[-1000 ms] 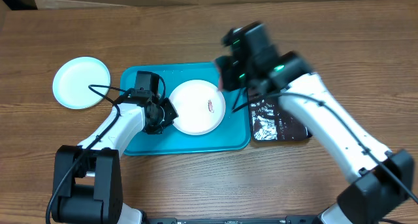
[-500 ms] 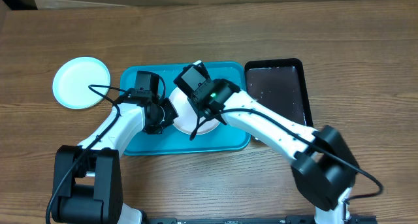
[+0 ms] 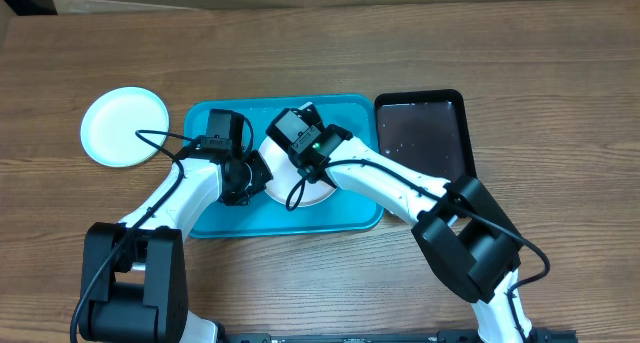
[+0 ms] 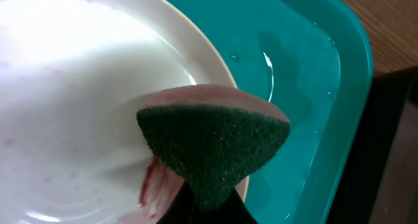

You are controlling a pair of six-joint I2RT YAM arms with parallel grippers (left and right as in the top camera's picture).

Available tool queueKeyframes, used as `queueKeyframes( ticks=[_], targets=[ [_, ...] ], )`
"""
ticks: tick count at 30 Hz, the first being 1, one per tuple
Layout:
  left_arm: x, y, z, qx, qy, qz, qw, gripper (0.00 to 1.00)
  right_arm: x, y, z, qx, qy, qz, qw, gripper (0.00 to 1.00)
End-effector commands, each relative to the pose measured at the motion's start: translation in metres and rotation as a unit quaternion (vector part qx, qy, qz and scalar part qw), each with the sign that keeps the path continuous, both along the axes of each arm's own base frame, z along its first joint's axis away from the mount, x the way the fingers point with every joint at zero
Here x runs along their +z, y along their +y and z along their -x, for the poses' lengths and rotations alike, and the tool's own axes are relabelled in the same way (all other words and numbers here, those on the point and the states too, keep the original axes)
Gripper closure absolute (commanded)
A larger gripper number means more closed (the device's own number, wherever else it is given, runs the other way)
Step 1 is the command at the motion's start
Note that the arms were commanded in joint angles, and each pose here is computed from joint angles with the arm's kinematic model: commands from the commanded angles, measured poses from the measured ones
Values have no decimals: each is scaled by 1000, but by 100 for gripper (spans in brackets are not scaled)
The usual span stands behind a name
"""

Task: Clean dirty plates on tray and stack at the side
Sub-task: 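Scrub the white plate with the sponge in the right gripper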

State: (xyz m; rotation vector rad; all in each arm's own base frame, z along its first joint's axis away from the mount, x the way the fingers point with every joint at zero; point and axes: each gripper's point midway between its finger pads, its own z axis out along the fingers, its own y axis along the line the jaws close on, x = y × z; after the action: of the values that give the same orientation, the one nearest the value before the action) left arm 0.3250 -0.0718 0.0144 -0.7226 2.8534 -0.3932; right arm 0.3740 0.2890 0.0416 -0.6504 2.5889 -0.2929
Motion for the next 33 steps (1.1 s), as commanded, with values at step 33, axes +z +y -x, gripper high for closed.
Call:
queueKeyframes(
  ticks=[33],
  targets=[
    [-8,2,7,-5,11,-8,1000,96,32,99,40,80,302,-372,874,96]
  ],
)
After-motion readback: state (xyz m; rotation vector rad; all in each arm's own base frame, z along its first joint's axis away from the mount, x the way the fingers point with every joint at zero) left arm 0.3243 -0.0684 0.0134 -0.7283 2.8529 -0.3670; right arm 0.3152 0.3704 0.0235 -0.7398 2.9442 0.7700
